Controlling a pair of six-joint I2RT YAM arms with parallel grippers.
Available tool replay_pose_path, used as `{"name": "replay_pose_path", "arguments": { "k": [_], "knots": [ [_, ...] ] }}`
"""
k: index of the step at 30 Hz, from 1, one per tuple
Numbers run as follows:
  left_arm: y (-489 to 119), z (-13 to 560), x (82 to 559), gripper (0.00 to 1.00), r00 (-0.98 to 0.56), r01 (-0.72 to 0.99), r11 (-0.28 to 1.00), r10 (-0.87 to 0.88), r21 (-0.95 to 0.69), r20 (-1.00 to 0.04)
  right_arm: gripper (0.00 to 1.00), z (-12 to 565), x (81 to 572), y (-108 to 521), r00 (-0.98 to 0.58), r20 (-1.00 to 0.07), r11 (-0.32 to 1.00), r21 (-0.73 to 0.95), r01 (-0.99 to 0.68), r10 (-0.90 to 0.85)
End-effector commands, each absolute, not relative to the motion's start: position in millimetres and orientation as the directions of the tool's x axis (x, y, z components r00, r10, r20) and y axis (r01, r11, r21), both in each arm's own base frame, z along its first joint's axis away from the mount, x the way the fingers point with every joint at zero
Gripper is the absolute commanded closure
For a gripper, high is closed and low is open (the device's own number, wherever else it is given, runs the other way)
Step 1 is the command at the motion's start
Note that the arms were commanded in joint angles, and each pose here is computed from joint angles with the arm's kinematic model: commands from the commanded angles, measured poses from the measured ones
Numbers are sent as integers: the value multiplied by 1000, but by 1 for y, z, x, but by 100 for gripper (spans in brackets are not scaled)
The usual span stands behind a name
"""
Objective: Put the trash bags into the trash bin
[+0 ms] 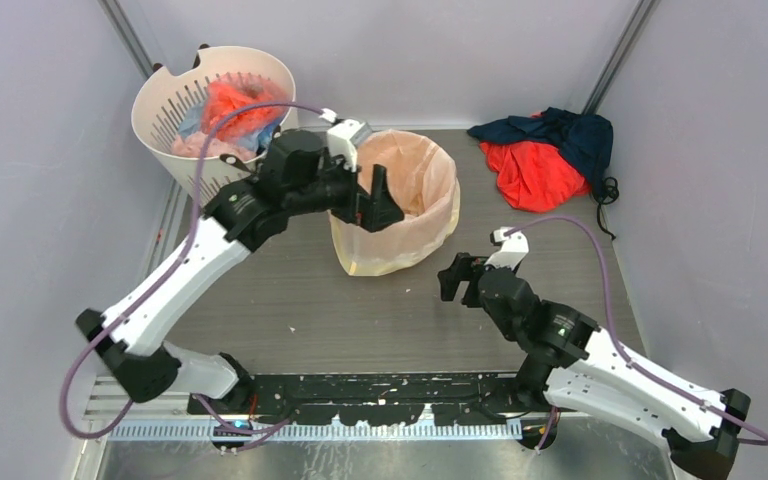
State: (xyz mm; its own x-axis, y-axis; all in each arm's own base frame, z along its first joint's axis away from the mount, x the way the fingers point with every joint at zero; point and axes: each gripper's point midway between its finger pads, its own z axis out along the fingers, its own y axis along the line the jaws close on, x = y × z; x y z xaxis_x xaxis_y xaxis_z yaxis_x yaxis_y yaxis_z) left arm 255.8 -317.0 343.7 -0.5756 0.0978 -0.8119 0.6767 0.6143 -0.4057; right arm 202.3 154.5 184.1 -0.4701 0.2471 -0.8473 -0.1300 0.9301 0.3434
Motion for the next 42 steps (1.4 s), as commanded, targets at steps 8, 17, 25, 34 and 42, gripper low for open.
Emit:
{"name": "replay_pose_path", "arguments": {
  "k": [8,17,25,34,42],
  "knots": [
    [-169,387,212,0,-279,467,834,-178,-295,-944,0,249,189,128,-367,-925,942,210,-263,104],
    [-77,335,204,0,-132,173,960,-199,-220,-971,0,279,228,141,-246,-969,971,74,-226,17],
    [-113,282,253,0,-118,185,974,-106,-127,-987,0,248,297,174,-352,-928,950,210,-232,120],
    [-83,258,310,0,-274,253,906,-268,-338,-924,0,240,330,83,-308,-896,943,334,14,321],
    [-39,250,295,0,-138,83,960,-256,-269,-957,0,242,284,-5,-57,-937,906,317,279,345]
  ]
}}
